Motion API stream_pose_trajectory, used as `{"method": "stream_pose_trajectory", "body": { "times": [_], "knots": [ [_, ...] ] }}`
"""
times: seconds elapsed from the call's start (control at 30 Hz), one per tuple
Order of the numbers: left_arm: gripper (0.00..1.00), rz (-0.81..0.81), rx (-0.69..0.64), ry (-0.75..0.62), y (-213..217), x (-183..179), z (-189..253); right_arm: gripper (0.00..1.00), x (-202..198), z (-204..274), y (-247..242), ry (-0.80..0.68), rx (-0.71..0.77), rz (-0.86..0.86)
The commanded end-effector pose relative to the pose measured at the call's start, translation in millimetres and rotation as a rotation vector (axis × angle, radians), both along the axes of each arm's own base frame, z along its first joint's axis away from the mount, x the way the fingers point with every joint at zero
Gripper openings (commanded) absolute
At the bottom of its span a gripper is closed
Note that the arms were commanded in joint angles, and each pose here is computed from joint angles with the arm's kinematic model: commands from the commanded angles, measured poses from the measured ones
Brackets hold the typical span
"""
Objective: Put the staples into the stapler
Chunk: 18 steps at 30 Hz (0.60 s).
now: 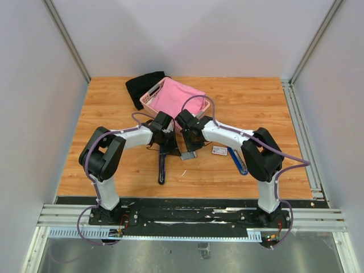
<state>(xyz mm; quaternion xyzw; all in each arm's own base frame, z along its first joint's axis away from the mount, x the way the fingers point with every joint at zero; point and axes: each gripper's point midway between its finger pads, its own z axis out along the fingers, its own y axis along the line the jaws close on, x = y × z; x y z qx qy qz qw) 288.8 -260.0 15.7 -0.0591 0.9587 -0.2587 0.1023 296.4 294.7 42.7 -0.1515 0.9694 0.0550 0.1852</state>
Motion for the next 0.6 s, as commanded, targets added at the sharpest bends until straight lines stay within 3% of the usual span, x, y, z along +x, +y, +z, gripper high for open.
{"method": "stream_pose_trajectory", "body": {
  "times": [0.0,0.57],
  "knots": [
    [0.04,-0.006,0.073,0.034,11.6,-15.8,-17.8,0.2,-4.9,-9.4,2.5,-0.011,-0.032,0.039],
    [0.03,-0.006,0.061,0.014,9.3,-13.3,-10.1,0.21,-14.3,-33.2,-8.2,0.003,-0.139,0.083]
  ]
}}
